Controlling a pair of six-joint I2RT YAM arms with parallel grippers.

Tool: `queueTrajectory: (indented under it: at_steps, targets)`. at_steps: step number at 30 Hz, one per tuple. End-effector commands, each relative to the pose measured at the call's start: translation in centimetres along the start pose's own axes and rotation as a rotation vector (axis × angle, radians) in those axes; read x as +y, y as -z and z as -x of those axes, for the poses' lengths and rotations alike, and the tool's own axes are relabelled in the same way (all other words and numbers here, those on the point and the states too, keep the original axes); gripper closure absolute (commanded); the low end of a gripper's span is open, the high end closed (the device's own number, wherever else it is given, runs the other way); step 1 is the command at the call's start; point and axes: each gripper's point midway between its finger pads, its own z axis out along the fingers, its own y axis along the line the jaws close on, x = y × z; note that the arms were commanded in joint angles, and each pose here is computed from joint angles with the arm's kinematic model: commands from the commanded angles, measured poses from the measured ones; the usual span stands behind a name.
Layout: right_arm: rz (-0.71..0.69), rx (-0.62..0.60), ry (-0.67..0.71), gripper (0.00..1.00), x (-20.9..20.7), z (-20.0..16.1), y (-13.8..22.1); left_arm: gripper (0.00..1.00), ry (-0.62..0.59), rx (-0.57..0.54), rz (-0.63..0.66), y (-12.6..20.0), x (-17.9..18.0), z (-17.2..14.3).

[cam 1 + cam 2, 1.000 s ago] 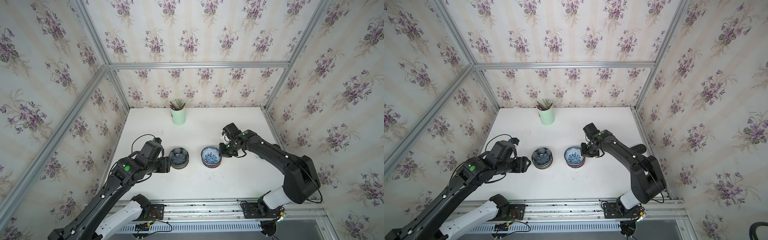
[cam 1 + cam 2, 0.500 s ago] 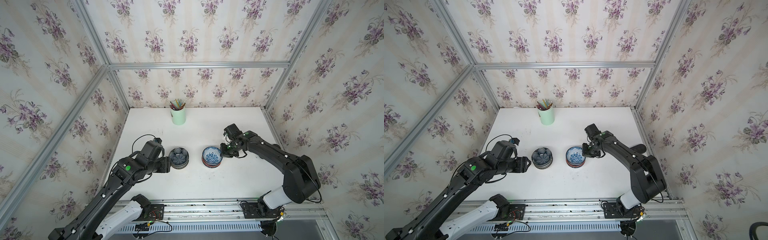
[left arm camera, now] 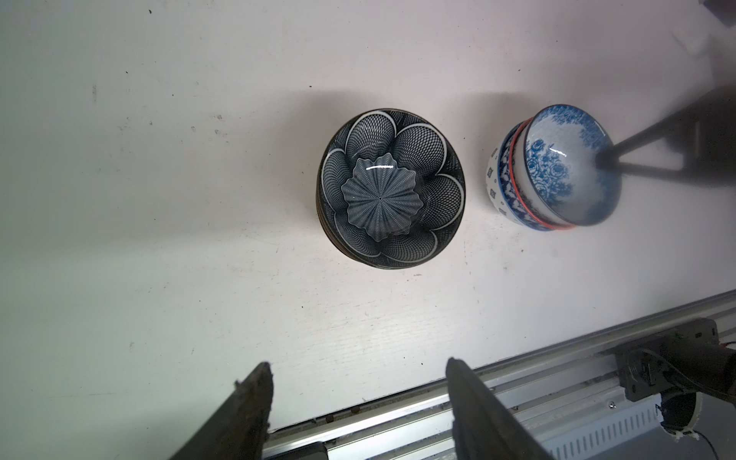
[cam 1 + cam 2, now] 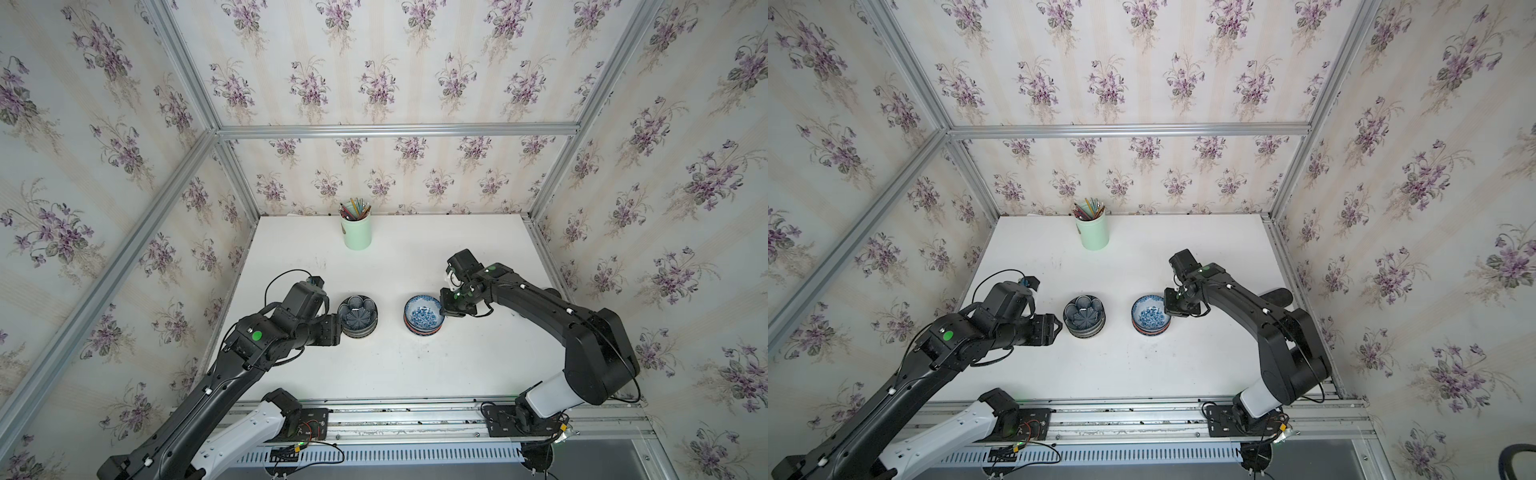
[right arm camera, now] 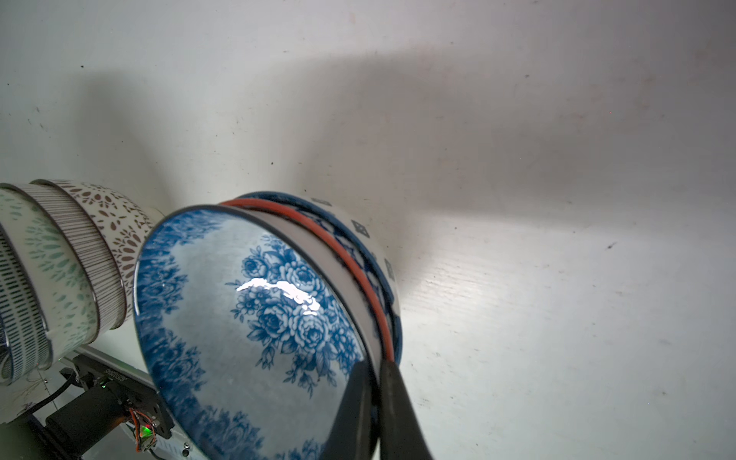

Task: Stack the bowls
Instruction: Place the bowl in the bowl.

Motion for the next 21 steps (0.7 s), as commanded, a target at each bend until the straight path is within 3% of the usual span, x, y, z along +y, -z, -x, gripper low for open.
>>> queueTrajectory:
  at_steps: [1,13,21]
  targets:
    - [0.026,-0.004,0.012,1.00,0.48,0.16,-0.03,0.30,-0.003,-0.012,-0.002,-0.01,-0.06,0.27]
    - [0.036,0.008,0.016,0.98,0.62,-0.10,-0.05,0.30,-0.004,-0.007,-0.006,-0.12,-0.12,0.17]
    - [0.044,0.004,0.020,0.80,0.83,-0.07,0.27,0.29,-0.006,-0.003,-0.011,-0.19,-0.25,0.18]
